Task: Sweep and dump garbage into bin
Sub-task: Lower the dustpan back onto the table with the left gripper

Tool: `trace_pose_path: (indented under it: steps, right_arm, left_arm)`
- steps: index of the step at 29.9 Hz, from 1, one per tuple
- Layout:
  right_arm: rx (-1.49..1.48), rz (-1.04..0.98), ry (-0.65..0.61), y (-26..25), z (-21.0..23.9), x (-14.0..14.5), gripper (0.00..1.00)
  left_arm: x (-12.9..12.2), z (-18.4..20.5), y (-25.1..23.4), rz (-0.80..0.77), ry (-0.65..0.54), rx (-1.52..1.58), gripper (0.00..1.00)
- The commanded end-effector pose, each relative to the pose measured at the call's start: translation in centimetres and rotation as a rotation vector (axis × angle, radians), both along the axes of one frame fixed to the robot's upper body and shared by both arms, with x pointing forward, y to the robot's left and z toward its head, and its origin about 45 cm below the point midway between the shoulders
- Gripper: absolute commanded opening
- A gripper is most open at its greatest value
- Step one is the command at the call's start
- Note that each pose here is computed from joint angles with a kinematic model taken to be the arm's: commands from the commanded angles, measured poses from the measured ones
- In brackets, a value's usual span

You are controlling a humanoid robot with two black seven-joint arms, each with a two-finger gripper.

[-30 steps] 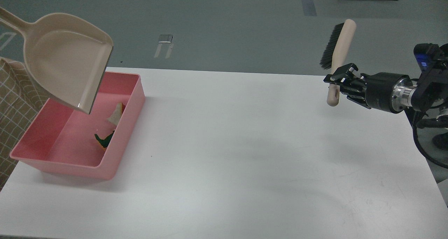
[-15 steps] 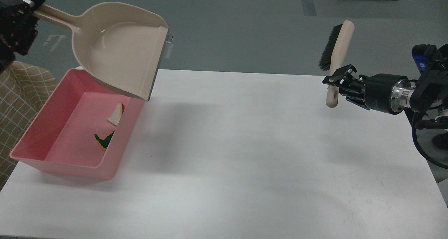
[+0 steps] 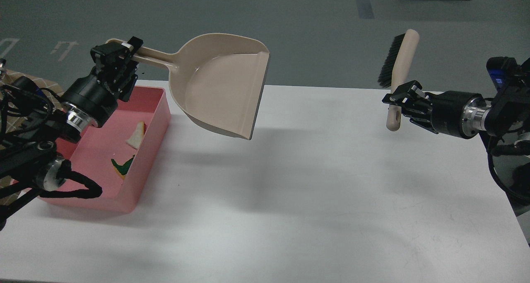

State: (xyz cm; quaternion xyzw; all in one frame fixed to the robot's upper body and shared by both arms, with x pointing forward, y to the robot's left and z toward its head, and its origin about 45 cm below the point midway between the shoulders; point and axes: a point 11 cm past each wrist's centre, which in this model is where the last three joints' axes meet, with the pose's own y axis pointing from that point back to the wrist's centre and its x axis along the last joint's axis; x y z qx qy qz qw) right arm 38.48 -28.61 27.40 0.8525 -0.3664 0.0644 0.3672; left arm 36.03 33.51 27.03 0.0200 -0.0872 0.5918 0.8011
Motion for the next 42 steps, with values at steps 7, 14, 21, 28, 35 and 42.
trace_pose_path:
  steps: [7,14,21,28,35,42]
  right_arm:
    - [-0.006,0.006,0.012,0.1,-0.5,-0.2,0.0]
    - [-0.006,0.006,0.012,0.1,-0.5,-0.2,0.0]
    - [-0.01,0.005,0.014,0.0,-0.5,-0.3,0.01]
    - [-0.029,0.007,0.029,-0.2,-1.1,-0.5,0.01]
    - [-0.134,0.02,0.098,-1.8,-3.1,-1.8,0.01]
    - [-0.22,0.023,0.153,-3.6,-4.5,-3.0,0.01]
  left_arm:
    - [-0.5,-4.8,-7.0,-0.033,0.055,-0.055,0.0]
    - [-0.7,-8.6,-9.5,-0.042,0.089,0.023,0.0]
    - [-0.9,-10.7,-11.5,-0.035,0.09,0.087,0.0]
    - [-1.1,-11.7,-11.6,-0.028,0.091,0.159,0.0]
    - [-1.4,-12.1,-11.9,-0.042,0.1,0.166,0.0]
    - [-1.3,-12.0,-12.5,-0.049,0.098,0.156,0.0]
